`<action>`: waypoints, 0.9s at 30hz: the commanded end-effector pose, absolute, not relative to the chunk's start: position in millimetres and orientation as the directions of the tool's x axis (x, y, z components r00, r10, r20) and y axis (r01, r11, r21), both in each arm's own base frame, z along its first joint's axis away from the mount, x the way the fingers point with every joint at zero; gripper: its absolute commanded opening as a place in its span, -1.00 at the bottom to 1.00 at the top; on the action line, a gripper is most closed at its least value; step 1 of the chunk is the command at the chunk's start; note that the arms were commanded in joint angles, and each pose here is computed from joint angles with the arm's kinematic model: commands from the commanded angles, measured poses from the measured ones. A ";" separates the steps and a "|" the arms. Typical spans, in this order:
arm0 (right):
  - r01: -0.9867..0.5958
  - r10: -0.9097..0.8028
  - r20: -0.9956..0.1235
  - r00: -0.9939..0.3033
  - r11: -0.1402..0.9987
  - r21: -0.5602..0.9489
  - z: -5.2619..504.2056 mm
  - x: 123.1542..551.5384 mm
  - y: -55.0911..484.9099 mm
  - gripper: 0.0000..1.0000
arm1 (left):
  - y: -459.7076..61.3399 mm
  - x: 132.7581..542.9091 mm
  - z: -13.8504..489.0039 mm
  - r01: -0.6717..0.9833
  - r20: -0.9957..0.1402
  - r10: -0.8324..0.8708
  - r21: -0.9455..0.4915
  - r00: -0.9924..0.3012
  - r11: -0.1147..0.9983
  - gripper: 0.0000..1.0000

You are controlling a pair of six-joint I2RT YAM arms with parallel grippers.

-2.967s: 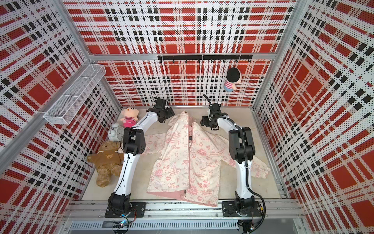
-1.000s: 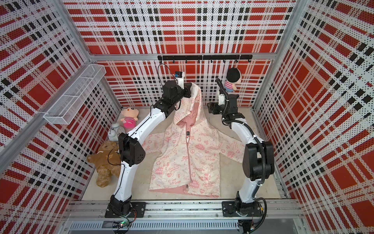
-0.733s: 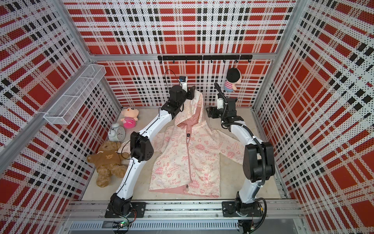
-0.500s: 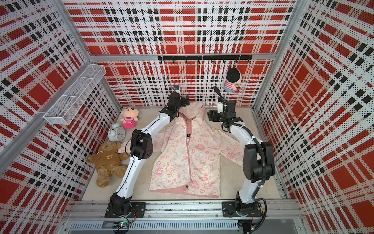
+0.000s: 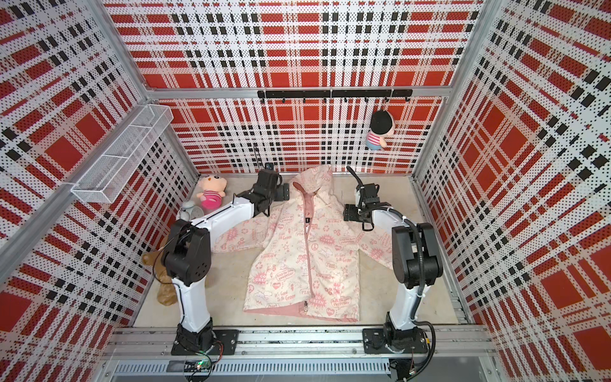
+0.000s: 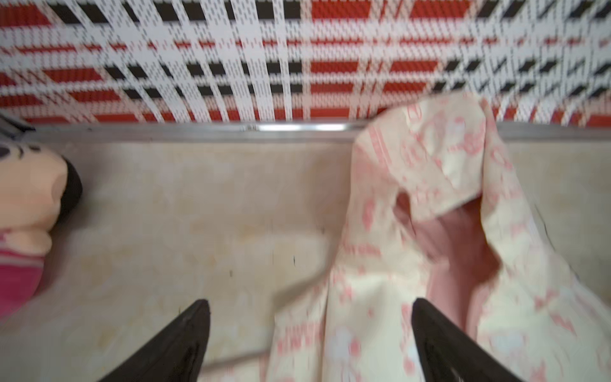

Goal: Unzip the jacket
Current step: Smooth out the jacket at the center of the board.

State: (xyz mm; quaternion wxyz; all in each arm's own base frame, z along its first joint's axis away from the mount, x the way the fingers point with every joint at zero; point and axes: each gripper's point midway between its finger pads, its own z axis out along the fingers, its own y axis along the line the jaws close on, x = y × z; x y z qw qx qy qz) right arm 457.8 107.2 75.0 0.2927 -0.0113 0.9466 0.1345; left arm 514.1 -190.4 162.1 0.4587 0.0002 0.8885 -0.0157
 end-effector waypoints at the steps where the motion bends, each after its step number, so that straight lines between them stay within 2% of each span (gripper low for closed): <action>1: -0.244 -0.034 -0.600 -0.800 0.930 0.273 92.6 441.3 151.0 0.60 | -190.8 467.9 151.6 0.009 -0.791 -0.048 -0.068 -0.609 0.998 0.92; 3: -0.324 -0.067 -0.601 -0.797 0.886 0.331 97.6 423.5 180.3 0.62 | -182.2 441.8 149.1 -0.015 -0.780 -0.095 -0.110 -0.619 0.994 0.92; 7: -0.352 -0.050 -0.582 -0.812 0.837 0.419 104.2 392.6 210.8 0.62 | -166.3 406.8 153.9 -0.037 -0.770 -0.157 -0.170 -0.619 0.985 0.95; 11: -0.363 -0.072 -0.560 -0.825 0.827 0.429 108.8 355.6 233.3 0.62 | -139.1 388.7 143.5 -0.122 -0.738 -0.214 -0.178 -0.639 0.977 0.96; 17: -0.317 -0.030 -0.492 -0.870 0.799 0.512 100.6 301.1 252.1 0.56 | -82.2 379.7 125.7 -0.297 -0.694 -0.398 -0.269 -0.599 0.916 0.98; 20: -0.303 -0.012 -0.450 -0.893 0.755 0.581 100.4 276.0 264.7 0.52 | -60.1 379.4 125.7 -0.347 -0.709 -0.424 -0.262 -0.564 0.901 0.96; 27: -0.275 -0.060 -0.367 -0.928 0.773 0.571 81.2 218.2 278.5 0.47 | -57.2 381.6 125.0 -0.338 -0.711 -0.440 -0.293 -0.549 0.895 0.87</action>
